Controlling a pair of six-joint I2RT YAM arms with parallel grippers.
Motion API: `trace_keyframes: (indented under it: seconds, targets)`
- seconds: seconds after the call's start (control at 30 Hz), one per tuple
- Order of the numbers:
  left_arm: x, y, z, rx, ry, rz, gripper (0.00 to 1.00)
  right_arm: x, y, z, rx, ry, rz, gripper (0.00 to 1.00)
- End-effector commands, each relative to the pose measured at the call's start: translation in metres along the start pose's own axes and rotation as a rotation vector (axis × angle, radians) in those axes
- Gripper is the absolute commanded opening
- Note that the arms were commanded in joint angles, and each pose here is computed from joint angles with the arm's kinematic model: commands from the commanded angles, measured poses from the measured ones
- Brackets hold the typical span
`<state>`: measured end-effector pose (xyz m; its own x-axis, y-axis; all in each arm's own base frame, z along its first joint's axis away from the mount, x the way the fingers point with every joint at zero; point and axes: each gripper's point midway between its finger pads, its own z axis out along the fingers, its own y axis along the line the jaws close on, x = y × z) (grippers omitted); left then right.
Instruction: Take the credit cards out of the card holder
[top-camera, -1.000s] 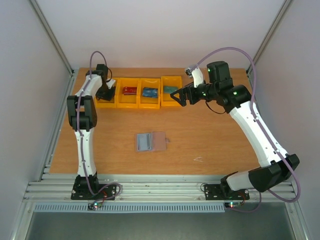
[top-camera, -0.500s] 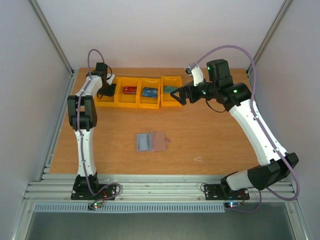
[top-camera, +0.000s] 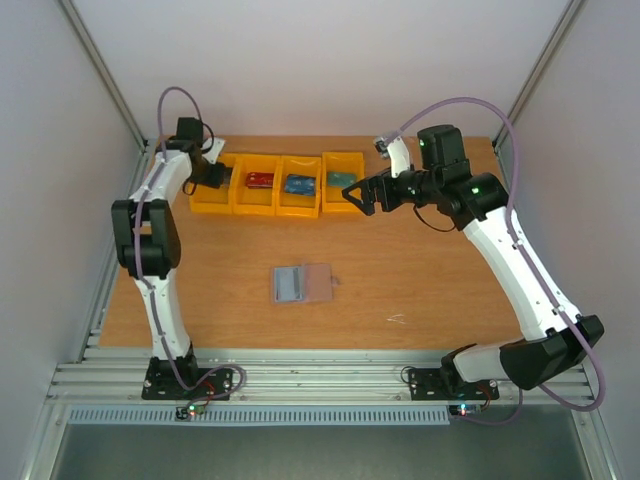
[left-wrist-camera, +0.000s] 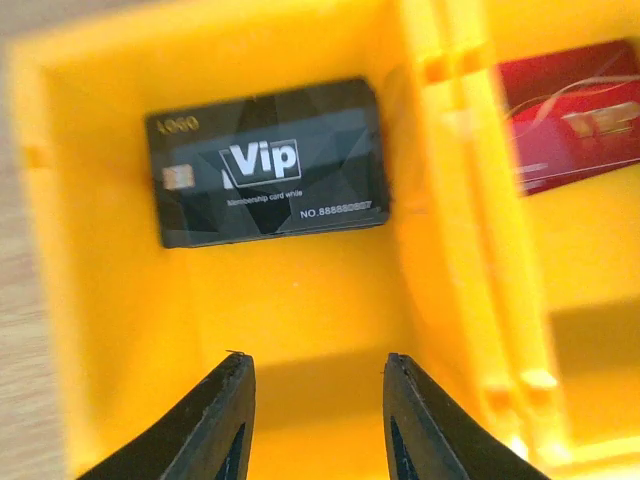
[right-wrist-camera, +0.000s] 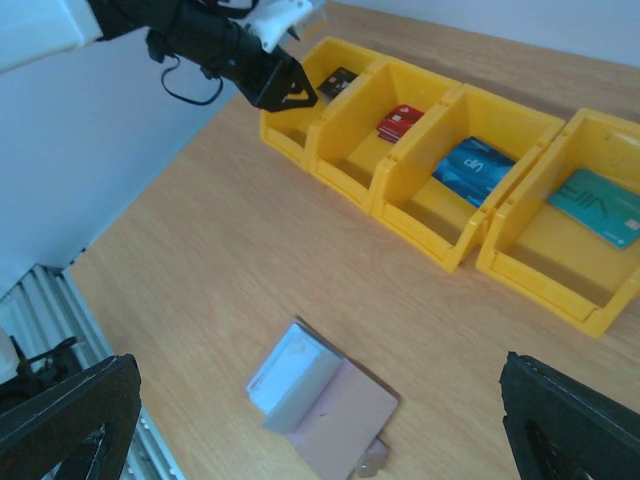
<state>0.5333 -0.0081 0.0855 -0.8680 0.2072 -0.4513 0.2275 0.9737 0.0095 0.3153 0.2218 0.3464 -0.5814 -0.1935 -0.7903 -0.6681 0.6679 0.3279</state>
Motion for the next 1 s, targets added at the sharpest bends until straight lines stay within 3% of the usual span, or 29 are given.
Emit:
trace_keyframes:
  seconds: [0.0, 0.27, 0.47, 0.7, 0.97]
  targets:
    - [-0.015, -0.004, -0.061, -0.002, -0.102, 0.069, 0.39, -0.006, 0.019, -0.011, -0.074, -0.02, 0.048, 0.98]
    - [0.009, -0.031, -0.144, 0.061, -0.132, 0.1, 0.51, 0.018, 0.023, -0.008, -0.08, 0.023, 0.165, 0.96]
    - [0.031, -0.071, -0.201, 0.205, -0.201, 0.088, 0.56, 0.06, 0.007, 0.023, 0.059, 0.122, 0.221, 0.94]
    - [0.066, -0.142, -0.221, 0.521, -0.228, -0.117, 0.6, 0.11, 0.002, 0.061, 0.231, 0.258, 0.27, 0.94]
    - [0.111, -0.165, -0.194, 0.554, -0.13, -0.314, 0.63, 0.136, 0.016, 0.106, 0.318, 0.329, 0.321, 0.95]
